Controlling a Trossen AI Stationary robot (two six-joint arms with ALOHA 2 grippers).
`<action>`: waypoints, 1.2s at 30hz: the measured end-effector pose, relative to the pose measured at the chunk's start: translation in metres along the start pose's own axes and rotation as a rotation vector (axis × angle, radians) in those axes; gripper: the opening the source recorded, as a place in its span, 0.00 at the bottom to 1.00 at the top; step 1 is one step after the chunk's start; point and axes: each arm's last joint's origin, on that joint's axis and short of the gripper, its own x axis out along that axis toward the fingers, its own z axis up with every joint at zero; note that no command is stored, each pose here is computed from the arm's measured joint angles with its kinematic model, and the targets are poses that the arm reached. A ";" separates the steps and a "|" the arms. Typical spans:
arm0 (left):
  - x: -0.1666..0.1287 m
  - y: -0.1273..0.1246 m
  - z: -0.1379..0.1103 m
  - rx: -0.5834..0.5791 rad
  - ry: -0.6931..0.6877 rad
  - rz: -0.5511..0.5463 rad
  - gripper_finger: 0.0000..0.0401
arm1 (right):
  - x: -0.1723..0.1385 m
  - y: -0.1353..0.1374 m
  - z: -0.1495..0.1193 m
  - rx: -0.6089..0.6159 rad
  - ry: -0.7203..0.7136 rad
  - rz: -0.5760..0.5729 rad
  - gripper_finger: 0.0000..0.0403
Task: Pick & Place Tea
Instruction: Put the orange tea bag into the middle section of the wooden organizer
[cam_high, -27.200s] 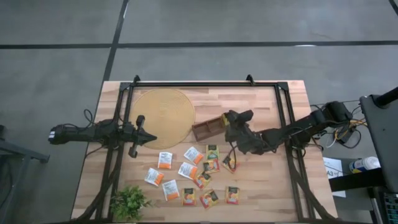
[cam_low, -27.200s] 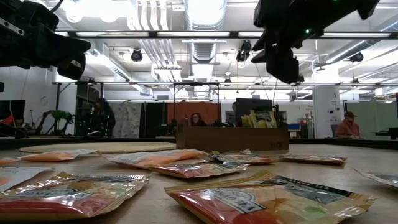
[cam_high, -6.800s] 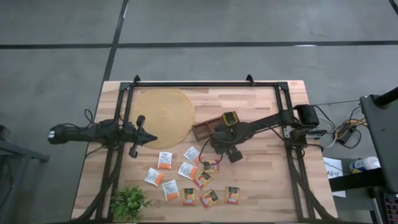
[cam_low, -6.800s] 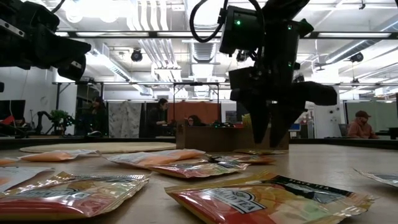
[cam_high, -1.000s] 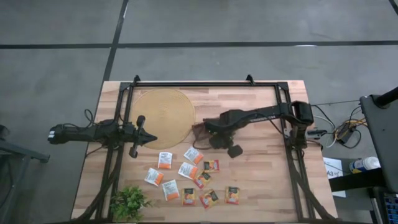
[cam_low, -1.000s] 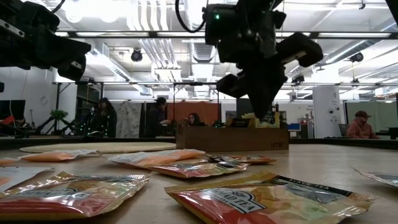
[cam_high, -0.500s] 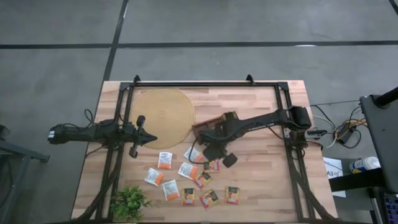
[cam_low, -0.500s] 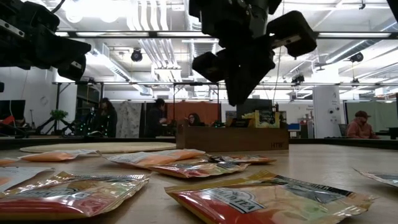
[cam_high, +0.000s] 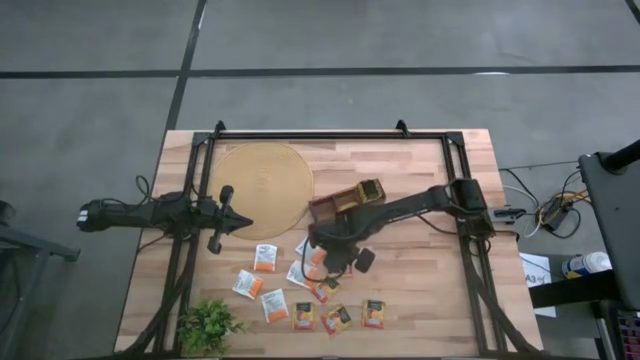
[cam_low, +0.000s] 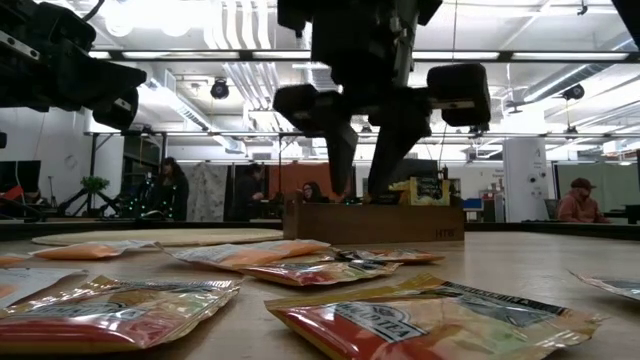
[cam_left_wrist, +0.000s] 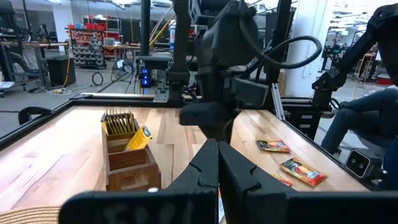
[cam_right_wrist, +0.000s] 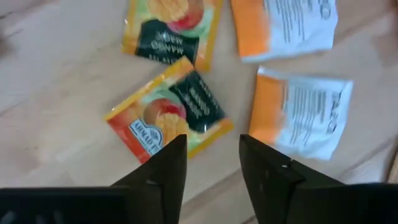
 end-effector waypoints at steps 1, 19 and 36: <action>0.000 0.000 0.000 0.000 0.001 -0.001 0.00 | -0.001 0.001 0.002 -0.016 -0.004 -0.001 0.36; 0.000 0.000 0.000 0.000 0.002 -0.001 0.00 | -0.011 0.001 0.031 -0.222 -0.094 -0.092 0.36; 0.000 0.000 0.000 0.000 0.001 -0.001 0.00 | 0.029 -0.002 0.019 -0.311 0.026 -0.072 0.36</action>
